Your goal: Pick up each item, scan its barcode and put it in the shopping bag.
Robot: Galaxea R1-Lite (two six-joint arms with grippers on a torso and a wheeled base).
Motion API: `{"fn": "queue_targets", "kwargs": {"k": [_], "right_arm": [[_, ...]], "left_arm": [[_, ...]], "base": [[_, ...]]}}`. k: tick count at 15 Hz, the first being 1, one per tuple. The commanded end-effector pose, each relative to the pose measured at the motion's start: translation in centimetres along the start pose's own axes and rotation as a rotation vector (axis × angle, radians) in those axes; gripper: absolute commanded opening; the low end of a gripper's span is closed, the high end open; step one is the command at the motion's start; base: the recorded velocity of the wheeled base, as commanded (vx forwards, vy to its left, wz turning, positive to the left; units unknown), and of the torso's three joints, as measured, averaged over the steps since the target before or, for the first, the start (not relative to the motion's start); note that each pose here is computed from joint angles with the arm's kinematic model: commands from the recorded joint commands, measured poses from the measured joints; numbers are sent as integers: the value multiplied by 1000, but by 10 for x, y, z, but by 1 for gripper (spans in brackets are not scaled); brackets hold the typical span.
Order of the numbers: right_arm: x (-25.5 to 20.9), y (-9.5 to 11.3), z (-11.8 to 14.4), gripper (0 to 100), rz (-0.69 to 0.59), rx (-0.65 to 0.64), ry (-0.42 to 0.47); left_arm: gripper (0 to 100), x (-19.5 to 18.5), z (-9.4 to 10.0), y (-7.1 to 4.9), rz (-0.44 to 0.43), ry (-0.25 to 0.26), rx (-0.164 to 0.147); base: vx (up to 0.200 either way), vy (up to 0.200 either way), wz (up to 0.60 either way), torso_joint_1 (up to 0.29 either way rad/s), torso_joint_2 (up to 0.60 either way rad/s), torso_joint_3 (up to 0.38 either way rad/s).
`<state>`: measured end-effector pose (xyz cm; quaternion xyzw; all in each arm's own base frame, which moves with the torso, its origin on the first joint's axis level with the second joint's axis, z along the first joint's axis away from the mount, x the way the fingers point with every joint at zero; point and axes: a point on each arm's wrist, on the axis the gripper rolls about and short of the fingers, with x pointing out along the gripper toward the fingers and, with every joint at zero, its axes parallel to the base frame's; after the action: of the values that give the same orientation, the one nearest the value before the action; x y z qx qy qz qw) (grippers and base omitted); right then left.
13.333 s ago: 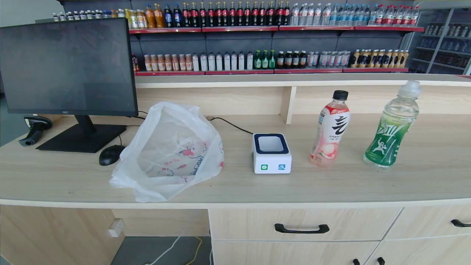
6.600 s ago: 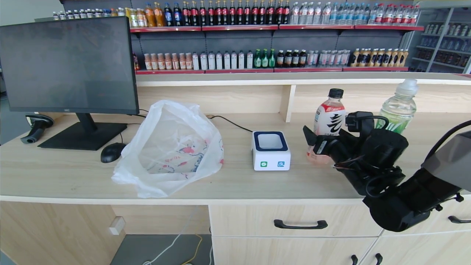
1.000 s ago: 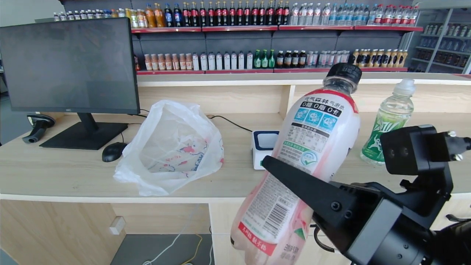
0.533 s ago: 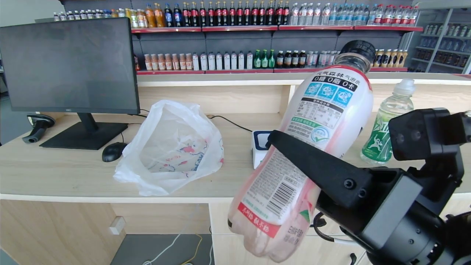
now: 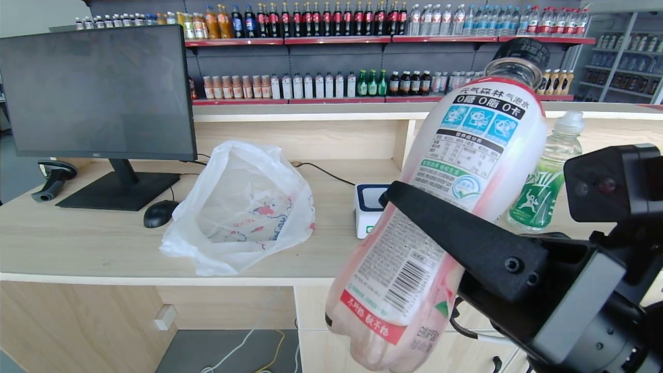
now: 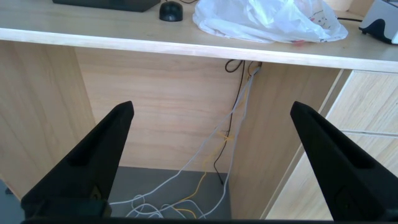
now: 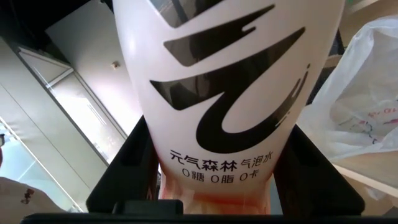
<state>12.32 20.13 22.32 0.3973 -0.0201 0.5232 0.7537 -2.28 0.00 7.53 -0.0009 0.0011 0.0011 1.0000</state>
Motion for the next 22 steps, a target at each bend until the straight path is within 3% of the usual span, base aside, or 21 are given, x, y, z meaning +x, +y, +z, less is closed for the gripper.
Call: {"fn": "queue_targets", "kwargs": {"k": [1,3,10,15,19,22], "right_arm": [[-1,0,0,0,-2,-12,3],[-1,-4,-4,0,-13,-118,18],[-8,-7,-7,0,-40,-301,37],[-18,-34,0,0,-234,-485,7],[-23,-35,11,0,-263,-662,-6],[-25,-45,23,0,-404,-786,-61]], "left_arm": [[100,0,0,0,1,-1,-1],[100,0,0,0,1,-1,-1],[100,0,0,0,1,-1,-1],[100,0,0,0,1,1,-1],[100,0,0,0,1,-1,-1],[100,0,0,0,1,-1,-1]], "base": [[0,0,0,0,0,0],[0,0,0,0,0,0],[0,0,0,0,0,0],[0,0,0,0,0,0],[0,0,0,0,0,0],[0,0,0,0,0,0]]}}
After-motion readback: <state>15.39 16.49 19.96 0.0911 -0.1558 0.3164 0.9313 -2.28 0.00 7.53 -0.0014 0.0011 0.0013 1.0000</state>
